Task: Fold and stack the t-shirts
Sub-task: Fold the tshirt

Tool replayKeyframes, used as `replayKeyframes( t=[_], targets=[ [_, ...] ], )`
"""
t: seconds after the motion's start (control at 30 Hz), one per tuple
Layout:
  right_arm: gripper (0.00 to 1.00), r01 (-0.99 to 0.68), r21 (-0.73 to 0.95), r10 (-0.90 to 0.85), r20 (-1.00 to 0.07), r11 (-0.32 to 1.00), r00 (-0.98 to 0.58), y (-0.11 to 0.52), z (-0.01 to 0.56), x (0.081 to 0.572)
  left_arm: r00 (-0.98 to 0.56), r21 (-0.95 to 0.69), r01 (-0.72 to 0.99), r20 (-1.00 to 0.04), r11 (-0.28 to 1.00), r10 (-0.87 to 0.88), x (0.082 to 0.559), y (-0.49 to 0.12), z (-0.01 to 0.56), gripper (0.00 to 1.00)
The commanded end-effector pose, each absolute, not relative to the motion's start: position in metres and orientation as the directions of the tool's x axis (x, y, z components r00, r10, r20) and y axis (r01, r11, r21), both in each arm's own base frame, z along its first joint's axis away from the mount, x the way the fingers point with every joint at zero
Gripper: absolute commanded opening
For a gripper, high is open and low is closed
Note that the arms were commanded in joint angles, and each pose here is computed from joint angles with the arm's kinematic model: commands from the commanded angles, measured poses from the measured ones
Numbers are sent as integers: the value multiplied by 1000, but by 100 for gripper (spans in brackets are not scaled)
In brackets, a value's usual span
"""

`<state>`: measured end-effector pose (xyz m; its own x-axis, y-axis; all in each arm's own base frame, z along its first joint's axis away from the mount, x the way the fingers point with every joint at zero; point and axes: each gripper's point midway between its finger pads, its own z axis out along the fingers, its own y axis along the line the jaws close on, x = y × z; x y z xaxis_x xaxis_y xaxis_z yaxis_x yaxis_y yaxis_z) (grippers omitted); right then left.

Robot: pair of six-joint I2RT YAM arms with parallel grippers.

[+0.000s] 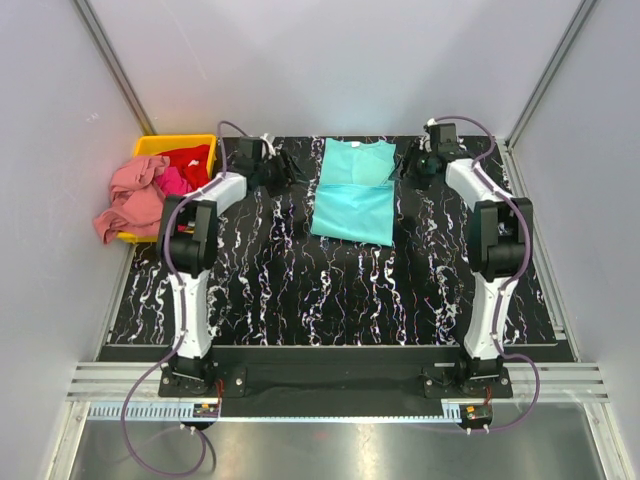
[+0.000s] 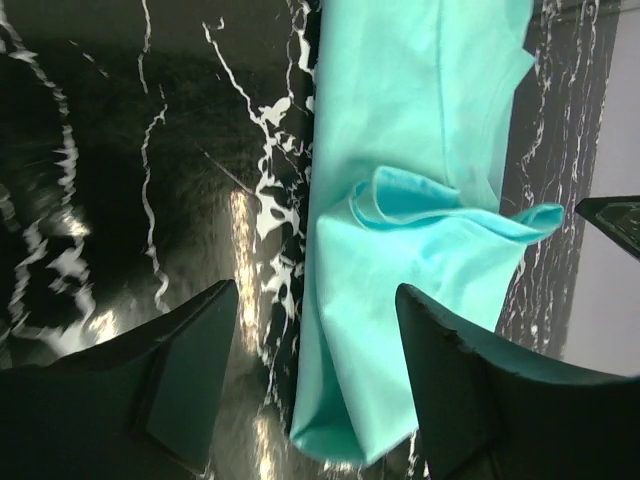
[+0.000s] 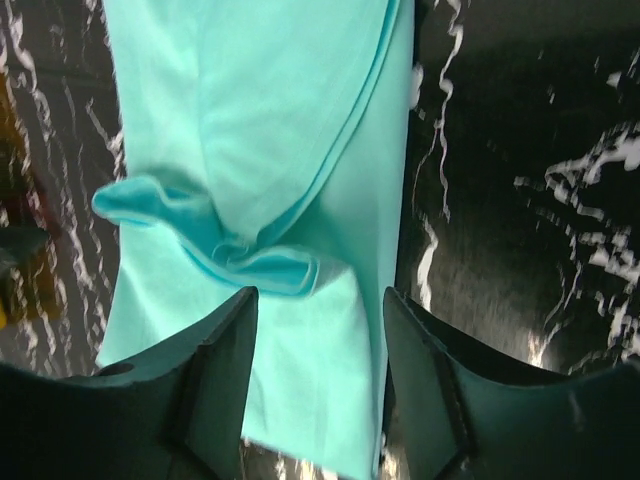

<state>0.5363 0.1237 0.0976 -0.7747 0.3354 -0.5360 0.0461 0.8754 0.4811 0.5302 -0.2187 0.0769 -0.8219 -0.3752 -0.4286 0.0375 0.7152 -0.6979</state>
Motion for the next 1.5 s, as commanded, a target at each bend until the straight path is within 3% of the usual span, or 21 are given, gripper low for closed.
replayKeyframes(
  t=[0.0, 0.1, 0.23, 0.4, 0.53, 1.47],
  targets=[
    [60, -43, 536, 301, -536, 843, -789, 136, 142, 505, -726, -641, 229, -614, 733, -311, 525, -215, 153, 70],
    [55, -46, 541, 285, -512, 840, -810, 136, 132, 481, -767, -686, 243, -569, 686, -297, 504, -227, 147, 68],
    [57, -127, 596, 199, -450, 793, -871, 151, 113, 444, -815, -711, 266, -527, 651, -242, 467, -245, 122, 67],
    [63, -130, 593, 173, -426, 795, -888, 149, 92, 422, -784, -693, 369, -590, 620, -193, 443, -257, 114, 67],
    [62, -130, 635, 155, -373, 762, -915, 156, 78, 411, -788, -702, 412, -595, 582, -160, 425, -263, 100, 67],
    [55, -78, 704, 192, -296, 706, -936, 151, 33, 398, -785, -708, 485, -611, 513, -102, 431, -276, 74, 67]
  ],
)
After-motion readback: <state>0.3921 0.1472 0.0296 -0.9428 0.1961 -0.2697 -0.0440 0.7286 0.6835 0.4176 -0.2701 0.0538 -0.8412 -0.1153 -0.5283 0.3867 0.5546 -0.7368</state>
